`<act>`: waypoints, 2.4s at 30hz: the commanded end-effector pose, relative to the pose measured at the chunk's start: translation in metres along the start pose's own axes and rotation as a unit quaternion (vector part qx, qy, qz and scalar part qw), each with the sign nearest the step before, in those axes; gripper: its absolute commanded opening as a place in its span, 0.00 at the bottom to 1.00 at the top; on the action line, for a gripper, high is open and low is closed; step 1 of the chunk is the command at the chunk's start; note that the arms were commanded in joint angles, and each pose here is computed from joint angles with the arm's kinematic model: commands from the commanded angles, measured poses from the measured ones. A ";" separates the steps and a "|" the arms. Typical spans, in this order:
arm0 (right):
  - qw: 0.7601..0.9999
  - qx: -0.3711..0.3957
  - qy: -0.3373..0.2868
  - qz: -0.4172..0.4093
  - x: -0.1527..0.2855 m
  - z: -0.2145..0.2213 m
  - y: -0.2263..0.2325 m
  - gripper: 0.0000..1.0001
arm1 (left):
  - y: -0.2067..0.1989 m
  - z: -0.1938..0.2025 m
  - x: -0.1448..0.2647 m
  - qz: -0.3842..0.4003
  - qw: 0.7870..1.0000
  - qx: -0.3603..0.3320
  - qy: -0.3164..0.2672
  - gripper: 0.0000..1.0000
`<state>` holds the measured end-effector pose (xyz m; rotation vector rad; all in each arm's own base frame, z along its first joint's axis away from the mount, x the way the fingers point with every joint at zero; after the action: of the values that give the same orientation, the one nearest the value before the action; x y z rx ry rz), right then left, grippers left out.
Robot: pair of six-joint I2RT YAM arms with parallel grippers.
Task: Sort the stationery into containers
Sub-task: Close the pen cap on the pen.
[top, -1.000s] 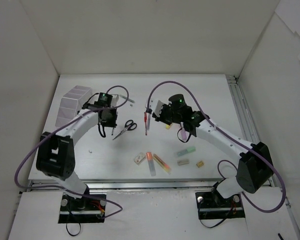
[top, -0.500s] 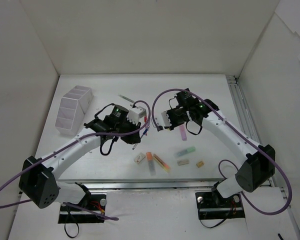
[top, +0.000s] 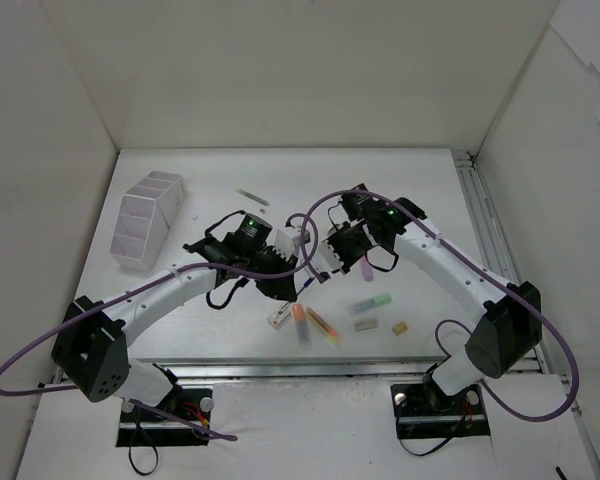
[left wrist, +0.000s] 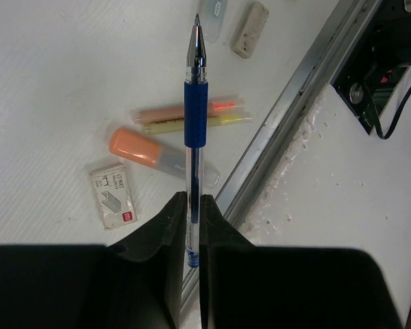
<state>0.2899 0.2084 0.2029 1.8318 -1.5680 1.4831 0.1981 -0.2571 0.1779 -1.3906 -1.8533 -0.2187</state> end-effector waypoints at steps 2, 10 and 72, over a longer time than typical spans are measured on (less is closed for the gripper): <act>0.999 0.037 0.010 -0.008 0.003 -0.007 0.003 0.00 | -0.012 -0.033 0.011 0.025 0.997 -0.052 -0.057 0.00; 0.998 0.057 0.025 -0.019 -0.001 -0.006 0.011 0.00 | -0.010 -0.035 0.012 0.015 0.997 -0.051 -0.059 0.00; 0.993 0.113 -0.007 0.027 0.011 -0.012 0.006 0.00 | 0.005 -0.036 0.009 0.020 0.998 -0.016 -0.049 0.00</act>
<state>0.2811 0.2113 0.1972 1.9453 -1.4835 1.6772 0.2147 -0.2635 0.1836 -1.4191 -1.8490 -0.1726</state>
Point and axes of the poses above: each gripper's point midway between its finger pads, its own x axis back along the fingers, its own y axis along the line the jaws close on, z = x × y, the point moved 4 cm from there along x, back along the fingers, and after that the axes turned 15 degrees about -x, right-handed, at the moved point
